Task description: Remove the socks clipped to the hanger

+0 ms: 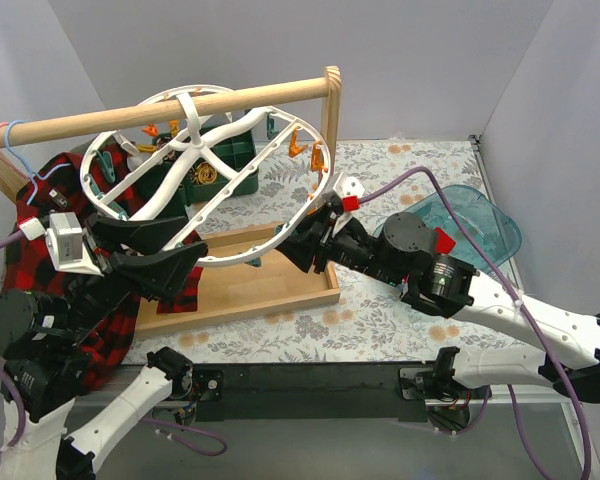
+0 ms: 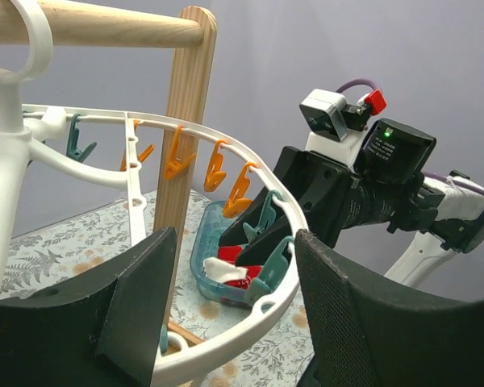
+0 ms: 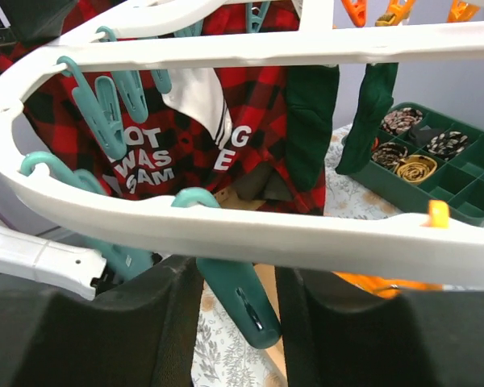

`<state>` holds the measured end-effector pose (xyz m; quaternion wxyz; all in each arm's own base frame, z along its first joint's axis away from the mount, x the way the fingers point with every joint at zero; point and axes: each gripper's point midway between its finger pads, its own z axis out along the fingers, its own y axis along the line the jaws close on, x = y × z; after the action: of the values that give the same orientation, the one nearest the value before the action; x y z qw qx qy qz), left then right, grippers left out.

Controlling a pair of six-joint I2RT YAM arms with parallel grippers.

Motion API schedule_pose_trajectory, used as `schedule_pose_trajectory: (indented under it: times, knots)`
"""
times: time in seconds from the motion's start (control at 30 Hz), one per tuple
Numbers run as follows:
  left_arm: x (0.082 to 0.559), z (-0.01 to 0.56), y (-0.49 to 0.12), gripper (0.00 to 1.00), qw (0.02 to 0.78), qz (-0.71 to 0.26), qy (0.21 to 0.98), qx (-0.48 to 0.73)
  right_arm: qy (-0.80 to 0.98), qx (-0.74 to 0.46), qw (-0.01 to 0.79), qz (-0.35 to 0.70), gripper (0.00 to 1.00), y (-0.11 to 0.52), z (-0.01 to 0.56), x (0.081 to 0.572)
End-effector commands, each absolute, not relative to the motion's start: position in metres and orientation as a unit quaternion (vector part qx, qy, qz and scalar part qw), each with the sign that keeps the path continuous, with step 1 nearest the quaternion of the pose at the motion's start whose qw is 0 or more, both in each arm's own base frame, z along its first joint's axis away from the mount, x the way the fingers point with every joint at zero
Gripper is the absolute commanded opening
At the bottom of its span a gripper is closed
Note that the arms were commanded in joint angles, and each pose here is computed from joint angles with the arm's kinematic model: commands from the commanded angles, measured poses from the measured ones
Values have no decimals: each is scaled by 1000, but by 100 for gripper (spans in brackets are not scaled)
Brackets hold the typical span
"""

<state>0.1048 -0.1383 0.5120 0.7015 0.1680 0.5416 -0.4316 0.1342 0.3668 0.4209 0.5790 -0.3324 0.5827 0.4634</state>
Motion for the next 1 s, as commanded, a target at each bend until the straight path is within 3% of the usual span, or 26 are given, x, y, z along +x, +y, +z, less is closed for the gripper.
schedule_pose_trajectory:
  times: [0.0,0.07,0.17,0.97]
  knots:
    - [99,514,-127,59,711,-411,547,161,571,-301,600,473,36,345,444,139]
    - [99,514,-125,59,713,-405,549,161,573,-300,592,481,24,338,442,143]
    - [98,516,-123,58,715,-400,550,160,572,-306,564,511,20,330,440,147]
    - [92,500,-118,60,696,-380,583,176,590,-287,524,543,33,294,443,208]
